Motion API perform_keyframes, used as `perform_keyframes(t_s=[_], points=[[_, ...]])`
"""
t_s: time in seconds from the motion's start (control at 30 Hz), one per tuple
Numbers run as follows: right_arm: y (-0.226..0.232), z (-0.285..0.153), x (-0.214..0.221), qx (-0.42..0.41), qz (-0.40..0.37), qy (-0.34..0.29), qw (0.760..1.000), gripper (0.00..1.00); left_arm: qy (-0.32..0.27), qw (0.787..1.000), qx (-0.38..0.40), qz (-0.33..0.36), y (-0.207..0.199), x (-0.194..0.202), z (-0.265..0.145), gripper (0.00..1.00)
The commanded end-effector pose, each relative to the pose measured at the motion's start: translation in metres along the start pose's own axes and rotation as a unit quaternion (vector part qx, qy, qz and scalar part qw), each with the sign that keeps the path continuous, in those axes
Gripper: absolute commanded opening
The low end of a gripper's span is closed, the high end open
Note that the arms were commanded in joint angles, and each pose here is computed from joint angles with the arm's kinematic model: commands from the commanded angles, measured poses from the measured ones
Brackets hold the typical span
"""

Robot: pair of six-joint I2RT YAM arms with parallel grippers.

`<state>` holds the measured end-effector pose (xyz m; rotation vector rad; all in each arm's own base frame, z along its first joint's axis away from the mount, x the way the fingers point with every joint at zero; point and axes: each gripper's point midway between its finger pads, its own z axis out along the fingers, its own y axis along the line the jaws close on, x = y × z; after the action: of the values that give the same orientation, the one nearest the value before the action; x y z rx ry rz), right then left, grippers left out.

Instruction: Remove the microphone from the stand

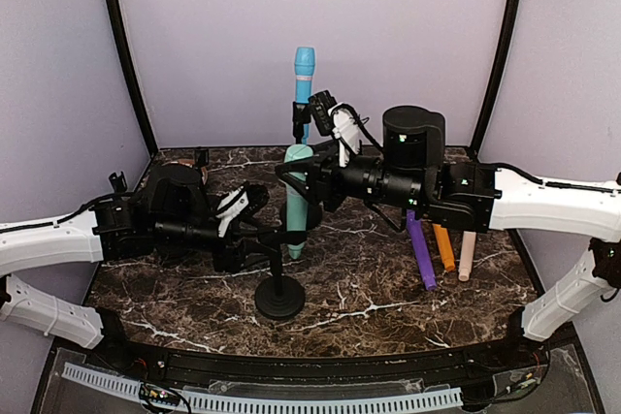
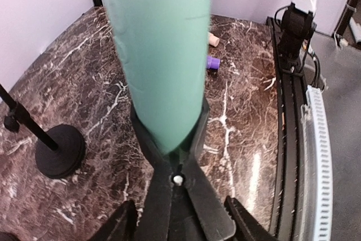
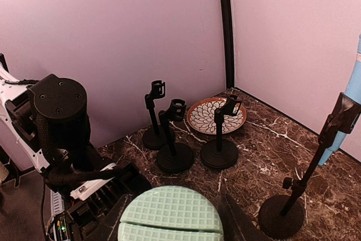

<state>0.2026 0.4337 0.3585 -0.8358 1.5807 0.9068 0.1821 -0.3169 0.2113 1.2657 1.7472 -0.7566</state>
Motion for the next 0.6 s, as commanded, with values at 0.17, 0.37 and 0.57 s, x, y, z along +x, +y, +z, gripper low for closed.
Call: perform_keyframes(t_s=[0.17,0.37,0.57], points=[[-0.005,-0.011,-0.020,0.012,0.001,-0.027,1.000,0.33,-0.008,0.999,0.009,0.030,-0.005,-0.009,-0.003,0.13],[-0.015,-0.020,-0.023,0.041,0.003,-0.027,0.999,0.33,0.000,0.999,0.004,0.033,-0.004,-0.004,-0.002,0.01],[-0.052,-0.045,-0.019,0.135,0.011,-0.009,0.991,0.32,0.006,0.999,-0.030,0.028,0.007,-0.002,-0.004,0.00]])
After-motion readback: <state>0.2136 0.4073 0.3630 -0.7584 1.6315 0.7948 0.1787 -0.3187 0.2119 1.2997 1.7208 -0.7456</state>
